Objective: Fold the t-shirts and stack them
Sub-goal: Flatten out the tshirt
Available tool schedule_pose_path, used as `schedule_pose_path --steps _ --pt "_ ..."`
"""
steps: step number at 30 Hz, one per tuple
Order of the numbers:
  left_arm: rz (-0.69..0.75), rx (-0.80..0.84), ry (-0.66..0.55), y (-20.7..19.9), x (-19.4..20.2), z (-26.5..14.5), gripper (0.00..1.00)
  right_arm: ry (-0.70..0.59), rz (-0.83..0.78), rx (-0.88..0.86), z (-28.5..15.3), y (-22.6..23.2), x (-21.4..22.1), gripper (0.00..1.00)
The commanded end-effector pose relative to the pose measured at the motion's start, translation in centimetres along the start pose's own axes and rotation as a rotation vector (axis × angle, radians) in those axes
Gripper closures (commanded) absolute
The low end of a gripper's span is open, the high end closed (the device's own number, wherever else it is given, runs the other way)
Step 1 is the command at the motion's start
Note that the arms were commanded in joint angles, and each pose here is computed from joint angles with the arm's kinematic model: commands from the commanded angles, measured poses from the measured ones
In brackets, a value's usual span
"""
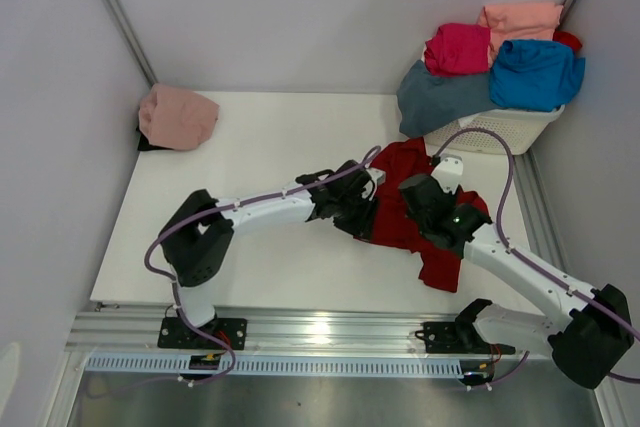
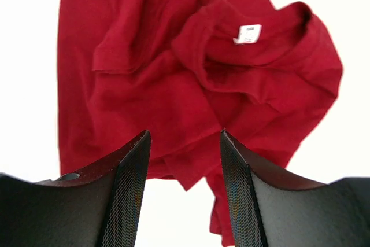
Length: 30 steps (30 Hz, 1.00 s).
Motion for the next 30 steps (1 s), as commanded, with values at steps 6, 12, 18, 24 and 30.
schedule_pose_path --steps 6,12,18,24,30 --pt "0.124 0.127 -0.102 -3.5 -7.5 2.8 0.44 -0.097 0.084 -0.007 -2.6 -1.6 -2.9 0.48" --pt "0.213 0.025 0.037 -4.2 -5.4 8.1 0.44 -0.125 0.135 -0.079 -4.0 -1.3 -4.2 0.48" --pt "0.249 -0.132 0.133 -2.8 -4.3 10.4 0.44 -0.148 0.170 -0.132 -5.2 -1.2 -5.1 0.49" --pt "0.246 -0.208 0.172 -1.5 -3.4 11.2 0.46 -0.148 0.195 -0.200 -5.8 -0.8 -5.0 0.49" --pt "0.246 -0.246 0.122 -1.3 -4.8 10.2 0.54 -0.131 0.169 -0.214 -5.5 -0.5 -4.5 0.53"
Point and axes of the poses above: each gripper's point midway between its finger pads, its own z axis out along the fingers, its own y axis along the line the jaws close on, x = y × z, the point moved 1 cm from there along -z, back along the fingers, and after that the axes turned 11 degrees about z, right-handed, at the moved point
